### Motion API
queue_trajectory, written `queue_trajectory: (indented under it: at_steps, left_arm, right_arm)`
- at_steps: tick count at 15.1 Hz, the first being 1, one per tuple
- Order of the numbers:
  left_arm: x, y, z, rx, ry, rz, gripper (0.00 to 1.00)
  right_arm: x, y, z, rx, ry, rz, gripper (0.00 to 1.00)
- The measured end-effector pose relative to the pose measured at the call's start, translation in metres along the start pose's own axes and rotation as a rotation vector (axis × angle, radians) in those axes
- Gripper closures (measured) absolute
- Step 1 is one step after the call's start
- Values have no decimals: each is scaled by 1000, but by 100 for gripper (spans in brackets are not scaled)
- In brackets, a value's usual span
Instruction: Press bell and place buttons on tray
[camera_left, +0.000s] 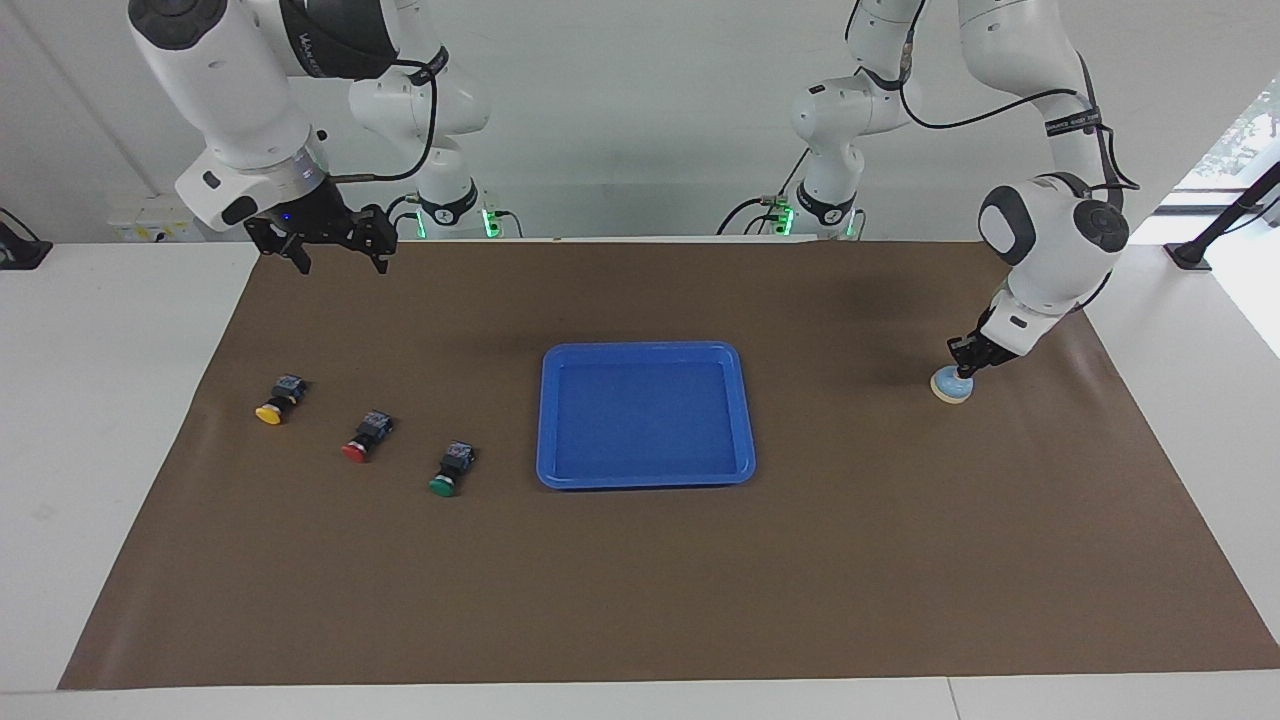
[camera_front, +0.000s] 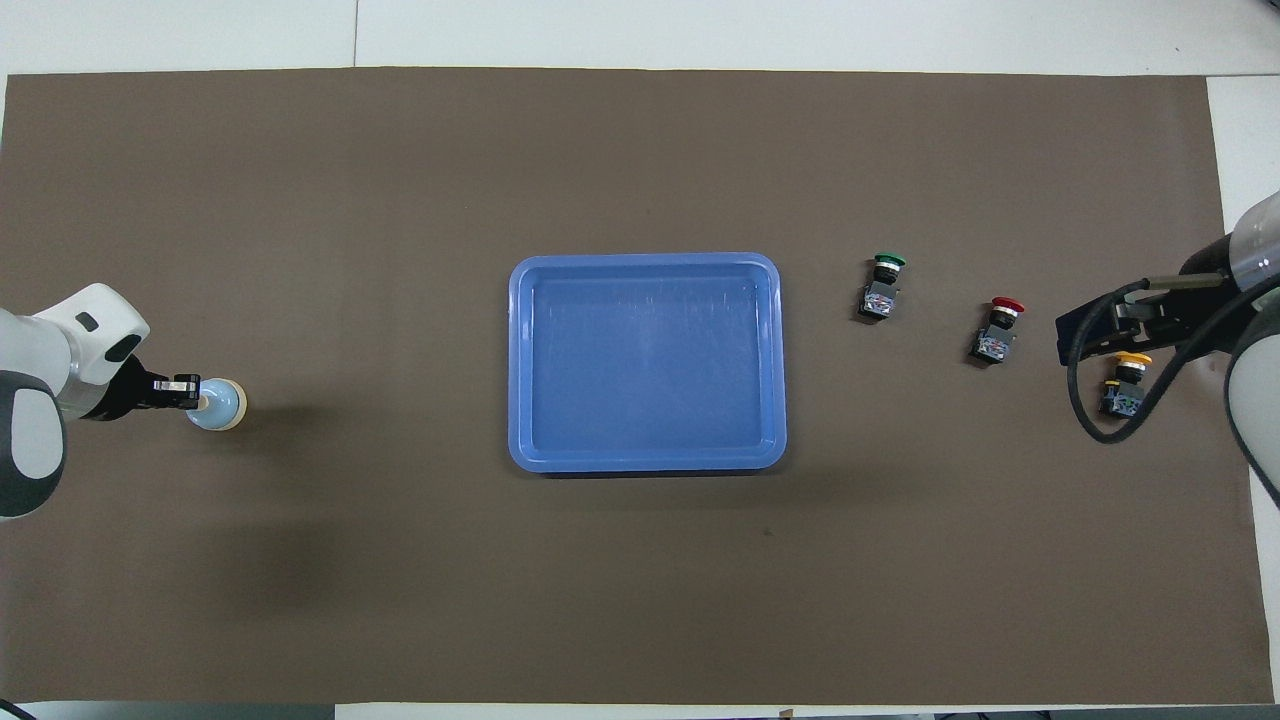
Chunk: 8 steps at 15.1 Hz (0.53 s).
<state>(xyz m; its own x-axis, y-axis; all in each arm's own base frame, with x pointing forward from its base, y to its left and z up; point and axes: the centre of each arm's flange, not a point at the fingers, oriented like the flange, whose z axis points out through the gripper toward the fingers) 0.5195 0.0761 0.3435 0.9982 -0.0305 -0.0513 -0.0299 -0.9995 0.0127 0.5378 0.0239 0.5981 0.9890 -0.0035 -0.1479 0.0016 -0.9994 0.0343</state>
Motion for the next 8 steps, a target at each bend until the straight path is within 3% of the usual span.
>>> queue_trajectory:
  at_steps: [5, 6, 8]
  left_arm:
    - [26, 11, -110, -7, -50, 28, 99]
    - [25, 18, -130, -6, -51, 40, 93]
    - [14, 28, -157, -6, -62, 52, 71]
  right_arm:
    - [0, 0, 0, 0, 0, 0, 0]
    - [0, 0, 0, 0, 0, 0, 0]
    - [0, 0, 0, 0, 0, 0, 0]
